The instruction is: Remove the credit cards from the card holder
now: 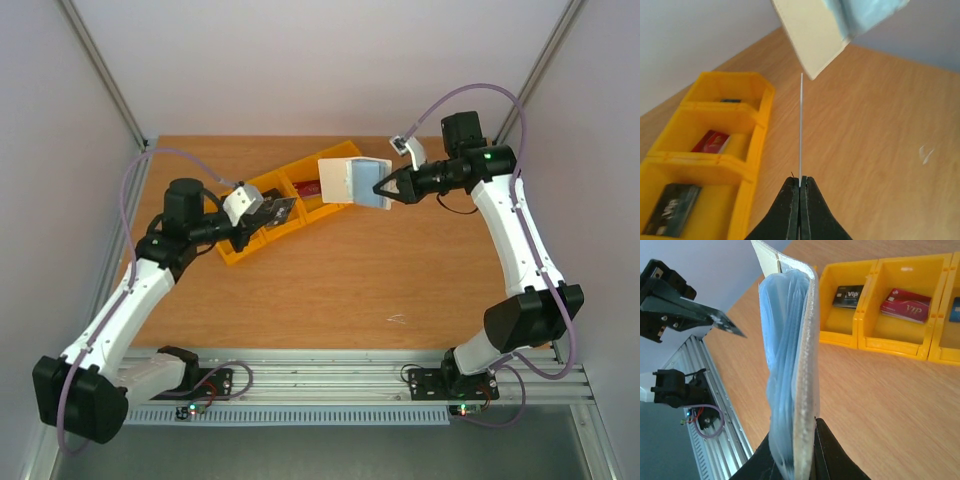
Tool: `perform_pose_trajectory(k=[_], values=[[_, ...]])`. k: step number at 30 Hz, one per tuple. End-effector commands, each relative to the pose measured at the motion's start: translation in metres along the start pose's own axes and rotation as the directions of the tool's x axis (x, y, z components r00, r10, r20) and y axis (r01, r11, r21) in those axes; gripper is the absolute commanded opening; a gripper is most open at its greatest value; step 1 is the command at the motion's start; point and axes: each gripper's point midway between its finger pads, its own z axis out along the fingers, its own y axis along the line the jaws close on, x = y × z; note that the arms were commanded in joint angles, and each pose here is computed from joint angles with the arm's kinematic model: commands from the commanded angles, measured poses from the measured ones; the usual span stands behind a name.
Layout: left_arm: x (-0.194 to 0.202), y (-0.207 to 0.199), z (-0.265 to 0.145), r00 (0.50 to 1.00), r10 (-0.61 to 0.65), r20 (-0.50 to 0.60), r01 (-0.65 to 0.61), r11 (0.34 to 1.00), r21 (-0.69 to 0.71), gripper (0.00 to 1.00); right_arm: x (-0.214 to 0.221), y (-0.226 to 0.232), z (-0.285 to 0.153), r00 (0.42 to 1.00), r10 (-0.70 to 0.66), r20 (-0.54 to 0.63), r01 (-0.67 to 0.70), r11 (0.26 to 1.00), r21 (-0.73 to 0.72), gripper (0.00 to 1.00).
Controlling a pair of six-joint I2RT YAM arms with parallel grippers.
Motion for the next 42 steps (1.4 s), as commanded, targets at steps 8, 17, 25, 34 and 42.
perform_pose_trajectory(k=[8,17,25,34,42], values=[[0.028,0.061,0.006,0.856,0.345,-0.385,-0.391,0.919,-0.045,0.00,0.002,0.003,-0.009,0.999,-0.033,0.016,0.032,0.998,0.057,0.01],[0.001,0.049,0.017,0.931,0.253,-0.262,-0.265,0.964,-0.012,0.00,0.046,-0.010,0.026,0.958,0.267,-0.107,-0.272,0.961,-0.041,0.01],[-0.006,0.042,0.025,0.964,0.170,-0.203,-0.169,0.985,0.026,0.00,0.119,-0.029,0.092,0.784,0.520,-0.338,-0.577,0.812,-0.089,0.01],[-0.001,0.026,0.023,0.975,0.127,-0.183,-0.114,0.990,0.077,0.00,0.179,-0.071,0.132,0.598,0.657,-0.460,-0.705,0.704,0.088,0.06],[-0.002,0.015,0.020,0.983,0.098,-0.155,-0.080,0.990,0.117,0.00,0.204,-0.095,0.113,0.527,0.699,-0.485,-0.617,0.706,0.347,0.42]])
